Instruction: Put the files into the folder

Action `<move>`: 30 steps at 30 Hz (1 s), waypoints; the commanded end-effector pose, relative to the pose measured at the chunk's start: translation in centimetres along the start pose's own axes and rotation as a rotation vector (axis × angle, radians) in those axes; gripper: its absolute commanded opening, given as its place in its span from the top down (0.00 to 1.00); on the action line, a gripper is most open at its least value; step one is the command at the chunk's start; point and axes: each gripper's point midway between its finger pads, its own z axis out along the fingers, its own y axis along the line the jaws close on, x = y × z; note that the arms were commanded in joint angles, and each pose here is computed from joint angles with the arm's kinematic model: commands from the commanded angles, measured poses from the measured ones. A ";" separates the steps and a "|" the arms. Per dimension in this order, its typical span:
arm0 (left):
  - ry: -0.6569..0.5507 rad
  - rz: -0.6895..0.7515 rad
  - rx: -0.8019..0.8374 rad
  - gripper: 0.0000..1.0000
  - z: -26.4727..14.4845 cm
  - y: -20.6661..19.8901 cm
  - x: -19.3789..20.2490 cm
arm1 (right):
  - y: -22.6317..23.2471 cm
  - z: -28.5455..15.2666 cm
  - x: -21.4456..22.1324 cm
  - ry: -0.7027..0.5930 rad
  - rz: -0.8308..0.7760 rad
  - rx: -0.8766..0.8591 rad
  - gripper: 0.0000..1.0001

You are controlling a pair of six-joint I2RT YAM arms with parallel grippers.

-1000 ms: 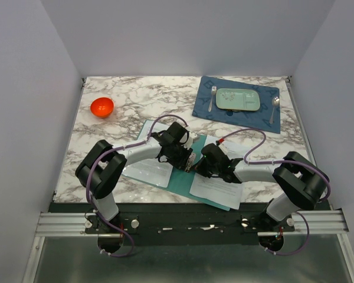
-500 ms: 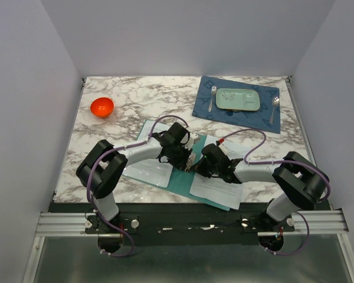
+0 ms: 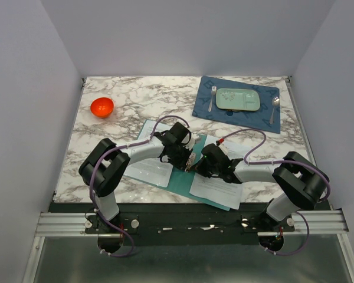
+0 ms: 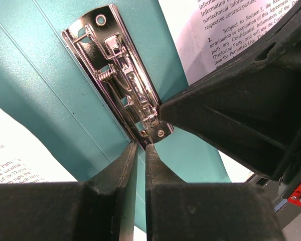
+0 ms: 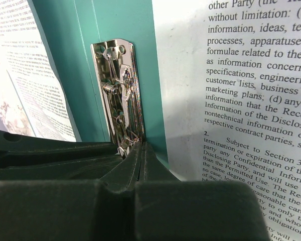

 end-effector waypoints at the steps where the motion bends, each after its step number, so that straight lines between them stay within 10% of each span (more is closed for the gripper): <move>1: 0.051 0.010 -0.048 0.86 2.1 1.3 1.6 | -9.7 -0.2 2.3 0.077 -0.080 0.312 1.00; 9: 0.049 0.018 -0.032 0.64 2.1 0.9 1.5 | -9.8 -0.2 2.4 0.080 -0.080 0.313 1.00; 30: -0.102 0.026 0.016 0.60 -4.6 0.9 -3.3 | -10.9 -0.7 2.6 0.077 -0.066 0.321 1.00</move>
